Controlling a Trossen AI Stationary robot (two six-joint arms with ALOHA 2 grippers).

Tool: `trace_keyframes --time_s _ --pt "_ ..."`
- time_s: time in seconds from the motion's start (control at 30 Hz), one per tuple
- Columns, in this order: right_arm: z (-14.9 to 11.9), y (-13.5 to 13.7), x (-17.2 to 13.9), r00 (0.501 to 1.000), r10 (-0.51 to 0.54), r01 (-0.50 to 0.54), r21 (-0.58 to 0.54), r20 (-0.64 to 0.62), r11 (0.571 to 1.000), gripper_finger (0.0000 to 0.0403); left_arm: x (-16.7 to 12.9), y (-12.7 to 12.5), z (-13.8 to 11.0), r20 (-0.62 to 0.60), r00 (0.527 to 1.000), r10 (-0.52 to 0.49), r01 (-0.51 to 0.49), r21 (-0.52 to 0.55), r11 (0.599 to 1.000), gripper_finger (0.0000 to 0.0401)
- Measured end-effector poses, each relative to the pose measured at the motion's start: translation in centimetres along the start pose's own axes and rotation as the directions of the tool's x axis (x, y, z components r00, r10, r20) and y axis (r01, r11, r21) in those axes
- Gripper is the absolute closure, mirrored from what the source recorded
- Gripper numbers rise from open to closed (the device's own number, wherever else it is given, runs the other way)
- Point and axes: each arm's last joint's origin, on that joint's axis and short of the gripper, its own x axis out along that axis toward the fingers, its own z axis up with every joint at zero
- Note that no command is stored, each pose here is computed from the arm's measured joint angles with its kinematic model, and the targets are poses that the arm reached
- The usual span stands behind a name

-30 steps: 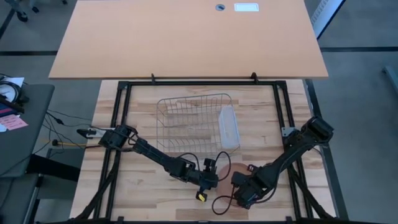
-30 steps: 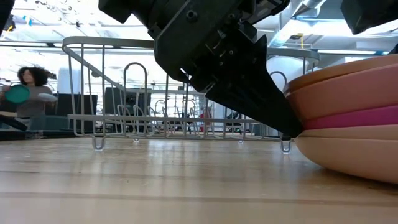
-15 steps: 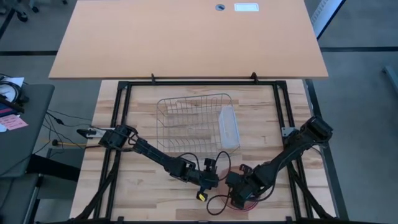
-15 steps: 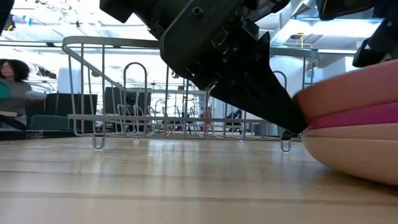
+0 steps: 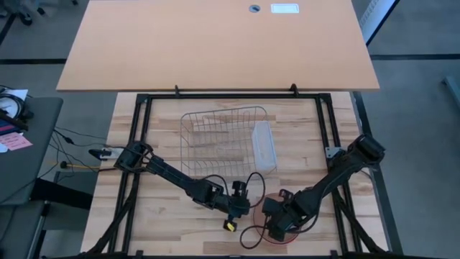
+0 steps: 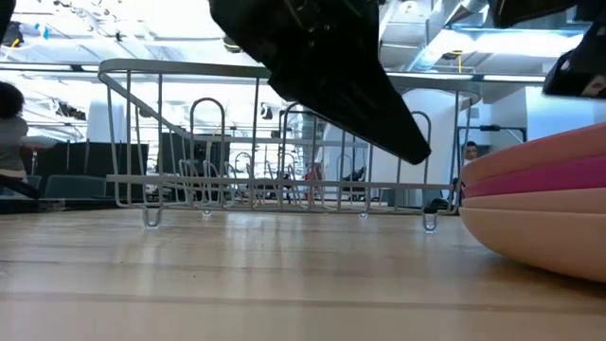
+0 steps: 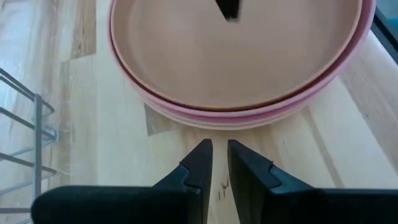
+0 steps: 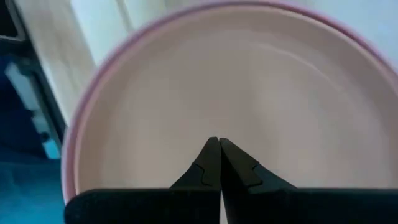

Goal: Sort dishes
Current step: Put the brown plate in the dish rack

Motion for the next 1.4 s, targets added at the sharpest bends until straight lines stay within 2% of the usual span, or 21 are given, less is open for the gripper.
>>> trace_keyframes --time_s 0.17,0.33,0.53,0.67,0.9,1.4 --pt "-0.8 -0.5 -2.1 0.979 -0.141 0.15 0.052 -0.145 0.987 0.0402 0.3 -0.2 -0.1 0.007 1.0 -0.009 0.009 -0.009 1.0 0.0354" --pt "-2.0 -0.5 -2.5 0.953 -0.177 0.204 0.086 -0.247 0.975 0.0402 0.3 -0.3 0.0 0.02 1.0 -0.023 0.023 -0.02 1.0 0.0354" --pt "-3.0 -0.3 -1.6 0.952 -0.154 0.189 0.11 -0.265 0.976 0.0402 0.4 -0.4 0.4 0.061 0.997 -0.055 0.057 -0.021 0.998 0.0354" --pt "-3.1 -0.3 -1.5 0.951 -0.157 0.194 0.121 -0.266 0.973 0.0402 0.6 -0.4 0.0 0.044 0.997 -0.06 0.061 -0.019 0.998 0.0354" --pt "-3.7 0.0 -2.7 0.937 -0.201 0.237 0.097 -0.285 0.967 0.0402 0.6 -0.3 0.1 0.05 0.997 -0.06 0.061 -0.026 0.998 0.0354" --pt "-5.7 1.1 -3.2 0.935 -0.174 0.212 0.096 -0.31 0.973 0.0402 1.7 -0.4 -0.8 0.025 0.998 -0.057 0.058 -0.025 0.998 0.0354"
